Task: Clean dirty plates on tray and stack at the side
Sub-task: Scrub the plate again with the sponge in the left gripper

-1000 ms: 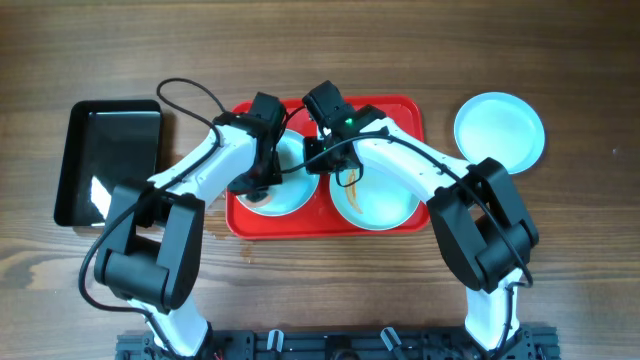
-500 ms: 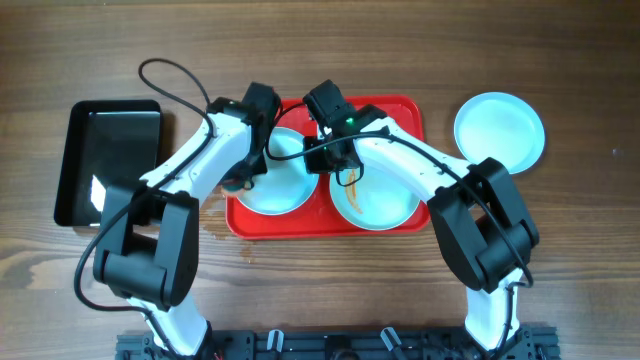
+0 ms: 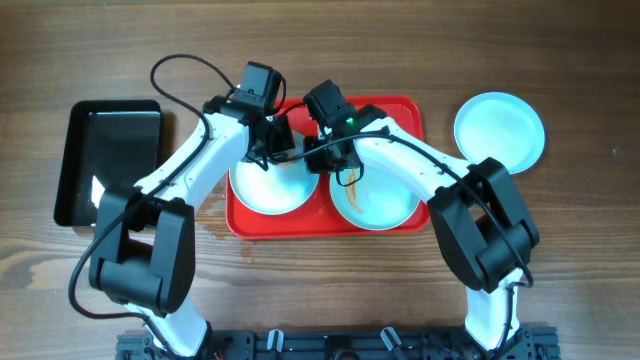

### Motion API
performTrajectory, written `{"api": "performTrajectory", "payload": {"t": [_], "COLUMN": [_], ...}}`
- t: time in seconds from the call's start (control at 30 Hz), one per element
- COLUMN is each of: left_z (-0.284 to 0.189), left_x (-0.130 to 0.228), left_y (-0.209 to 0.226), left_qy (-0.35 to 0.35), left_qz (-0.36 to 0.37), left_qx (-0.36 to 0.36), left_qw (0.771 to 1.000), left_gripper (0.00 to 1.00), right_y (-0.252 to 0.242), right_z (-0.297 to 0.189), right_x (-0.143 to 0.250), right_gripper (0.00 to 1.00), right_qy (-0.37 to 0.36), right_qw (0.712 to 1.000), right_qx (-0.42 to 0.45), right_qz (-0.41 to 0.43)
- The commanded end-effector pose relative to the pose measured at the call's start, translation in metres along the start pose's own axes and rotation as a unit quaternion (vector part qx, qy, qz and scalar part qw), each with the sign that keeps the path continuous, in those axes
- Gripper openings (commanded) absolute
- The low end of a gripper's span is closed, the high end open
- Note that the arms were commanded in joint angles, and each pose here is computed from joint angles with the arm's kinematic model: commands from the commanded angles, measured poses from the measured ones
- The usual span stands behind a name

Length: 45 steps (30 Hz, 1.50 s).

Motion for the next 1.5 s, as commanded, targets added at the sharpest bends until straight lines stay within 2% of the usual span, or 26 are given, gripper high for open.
{"api": "performTrajectory", "payload": {"t": [0.0,0.27,0.57,0.73,1.1,1.3,1.47], "left_z": [0.010,0.037,0.034,0.030,0.015,-0.008,-0.025], "left_x": [0.012,0.015,0.009,0.017,0.059,0.069,0.064], "left_y": [-0.003,0.011,0.054,0.071,0.077,0.075,0.070], "left_qy": [0.027,0.046,0.054,0.085,0.198,0.217,0.188], "left_qz": [0.008,-0.006,-0.059,-0.085,-0.119,-0.132,-0.126], "left_qx": [0.032,0.018,-0.017,-0.031,-0.061,-0.066,-0.055], "left_qw": [0.999,0.999,0.997,0.992,0.971,0.965,0.973], "left_gripper": [0.04,0.04,0.04,0.04,0.04,0.04,0.04], "right_y": [0.000,-0.001,-0.002,-0.002,-0.001,-0.001,0.000], "right_z": [0.000,0.000,0.000,0.000,0.000,0.000,0.000], "right_x": [-0.003,-0.002,-0.001,-0.001,-0.002,-0.002,-0.003], "right_gripper": [0.04,0.04,0.05,0.04,0.04,0.04,0.04], "right_qy": [-0.007,-0.004,-0.001,-0.001,-0.004,-0.005,-0.008], "right_qw": [1.000,1.000,1.000,1.000,1.000,1.000,1.000], "right_qx": [0.004,0.006,0.008,0.008,0.006,0.005,0.003], "right_qz": [0.003,0.004,0.003,0.004,0.003,0.003,0.003]}}
Point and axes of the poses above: each gripper's point midway between its finger pads, its own z axis out along the fingers, its own y axis along the line the jaws close on, x = y × z, the point moved 6 cm from there along -z, back along the fingers, and after that the axes turned 7 degrees about z, right-handed, at the moved point
